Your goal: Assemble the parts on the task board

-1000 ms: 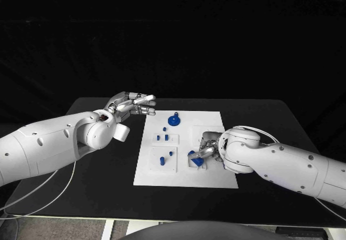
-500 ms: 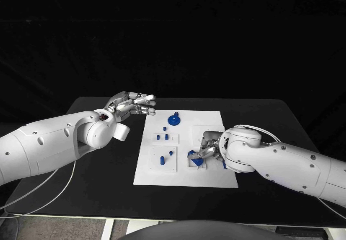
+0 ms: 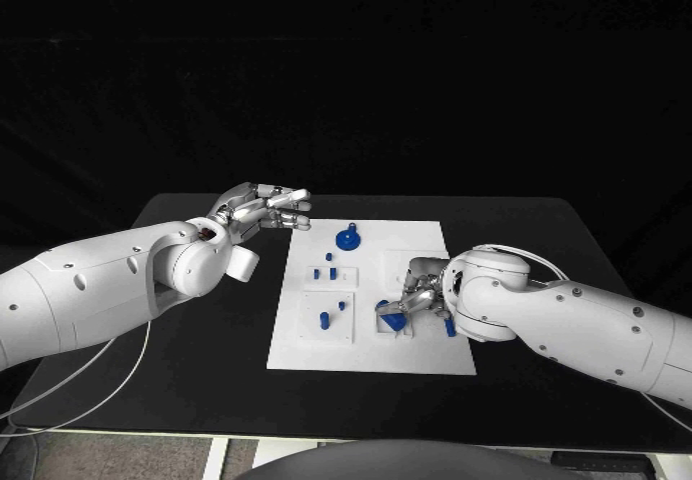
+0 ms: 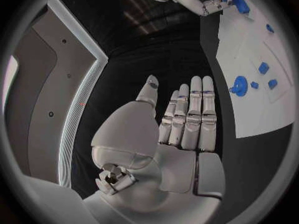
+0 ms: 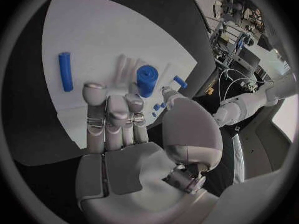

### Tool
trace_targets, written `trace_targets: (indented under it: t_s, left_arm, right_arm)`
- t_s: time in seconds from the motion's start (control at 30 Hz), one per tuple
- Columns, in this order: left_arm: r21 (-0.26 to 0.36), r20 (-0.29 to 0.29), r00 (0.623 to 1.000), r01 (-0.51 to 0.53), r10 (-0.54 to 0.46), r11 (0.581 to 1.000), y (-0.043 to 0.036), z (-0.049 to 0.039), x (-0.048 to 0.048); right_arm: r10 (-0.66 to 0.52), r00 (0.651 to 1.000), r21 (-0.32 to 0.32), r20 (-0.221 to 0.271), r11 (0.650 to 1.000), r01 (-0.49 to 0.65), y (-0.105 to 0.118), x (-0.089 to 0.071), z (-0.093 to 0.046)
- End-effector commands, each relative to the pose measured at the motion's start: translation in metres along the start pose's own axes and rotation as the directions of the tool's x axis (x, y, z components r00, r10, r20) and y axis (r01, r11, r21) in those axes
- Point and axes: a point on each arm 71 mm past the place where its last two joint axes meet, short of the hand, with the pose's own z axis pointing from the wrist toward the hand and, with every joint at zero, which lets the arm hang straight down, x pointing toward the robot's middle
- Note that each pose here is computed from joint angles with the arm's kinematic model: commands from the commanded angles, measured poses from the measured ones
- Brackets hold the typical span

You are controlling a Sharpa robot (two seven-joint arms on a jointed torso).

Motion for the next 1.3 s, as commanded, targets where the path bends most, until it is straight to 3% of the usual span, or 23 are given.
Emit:
trace_targets:
  t_s: [0.03,0.37,0.93,1.3]
  left_arm:
    - [0.005,-0.02,1.0,0.003,-0.003,1.0,0.0001,0.0006,0.0027]
    - [0.004,-0.026,1.0,0.002,-0.002,1.0,0.0002,0.0012,0.0035]
    - [0.004,-0.027,1.0,0.001,-0.001,1.0,0.0004,0.0015,0.004]
    - [-0.004,-0.022,1.0,-0.001,0.001,1.0,0.0009,0.0014,0.0035]
  right_arm:
    - [-0.017,1.0,0.01,-0.023,1.0,0.017,-0.001,0.0,-0.003]
    - [-0.018,0.999,-0.006,-0.051,1.0,0.017,-0.0009,-0.0009,-0.0097]
    - [-0.012,0.994,-0.013,-0.112,1.0,0.01,-0.0021,0.0039,-0.0097]
    - [0.0,0.993,-0.062,-0.116,0.998,-0.008,0.0058,0.0077,-0.0119]
